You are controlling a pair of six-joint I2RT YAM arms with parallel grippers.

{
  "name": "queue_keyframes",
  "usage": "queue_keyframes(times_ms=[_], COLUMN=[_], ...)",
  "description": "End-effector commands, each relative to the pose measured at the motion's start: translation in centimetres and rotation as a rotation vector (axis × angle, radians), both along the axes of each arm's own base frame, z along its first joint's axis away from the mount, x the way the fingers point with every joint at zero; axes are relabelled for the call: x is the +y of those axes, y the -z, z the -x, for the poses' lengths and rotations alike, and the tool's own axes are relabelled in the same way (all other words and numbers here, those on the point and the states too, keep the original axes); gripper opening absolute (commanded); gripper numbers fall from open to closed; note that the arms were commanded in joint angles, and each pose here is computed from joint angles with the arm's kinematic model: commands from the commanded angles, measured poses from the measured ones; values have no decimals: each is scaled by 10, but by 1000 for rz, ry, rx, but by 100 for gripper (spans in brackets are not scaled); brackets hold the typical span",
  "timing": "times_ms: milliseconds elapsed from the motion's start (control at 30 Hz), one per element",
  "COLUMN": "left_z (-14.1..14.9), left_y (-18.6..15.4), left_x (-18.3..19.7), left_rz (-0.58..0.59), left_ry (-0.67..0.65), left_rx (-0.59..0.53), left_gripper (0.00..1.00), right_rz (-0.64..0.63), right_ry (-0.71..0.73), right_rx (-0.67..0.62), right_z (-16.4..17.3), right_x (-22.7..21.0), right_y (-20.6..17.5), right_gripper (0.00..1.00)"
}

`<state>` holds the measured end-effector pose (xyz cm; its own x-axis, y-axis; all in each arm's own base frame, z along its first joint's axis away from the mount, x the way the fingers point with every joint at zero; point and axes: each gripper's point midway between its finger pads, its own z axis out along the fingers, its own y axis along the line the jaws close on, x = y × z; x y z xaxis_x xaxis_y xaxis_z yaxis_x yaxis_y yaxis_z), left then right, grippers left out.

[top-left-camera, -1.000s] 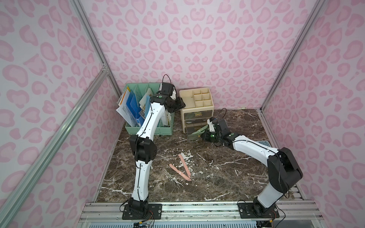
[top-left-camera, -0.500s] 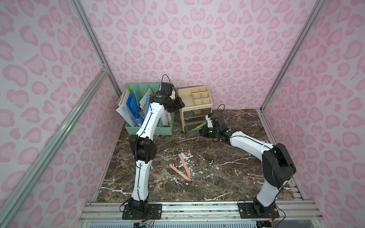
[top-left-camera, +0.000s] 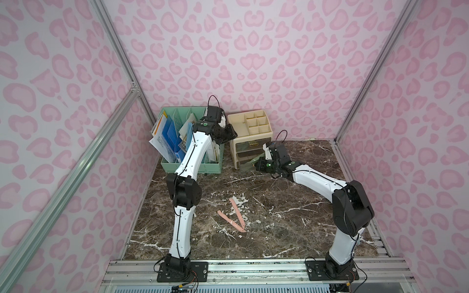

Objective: Place the fruit knives into the drawer by color
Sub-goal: Close the drawer in the storage box.

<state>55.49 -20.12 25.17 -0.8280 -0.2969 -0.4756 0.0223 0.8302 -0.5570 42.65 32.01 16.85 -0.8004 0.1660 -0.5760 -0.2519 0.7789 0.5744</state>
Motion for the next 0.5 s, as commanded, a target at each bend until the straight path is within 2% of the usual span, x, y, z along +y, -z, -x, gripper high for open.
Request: queue_keyframes(times_ms=[0,467], left_z=[8,5], left_y=[12,16], left_x=[5,7], left_rz=[-32,-22], left_ry=[7,7], left_rx=[48,57], left_gripper=[43,43], right_rz=[-16,-34], right_ry=[3,1], right_rx=[-40,-68], right_z=[-9,-29], right_x=[4,17], right_y=[-11,-16], right_gripper=[0,0])
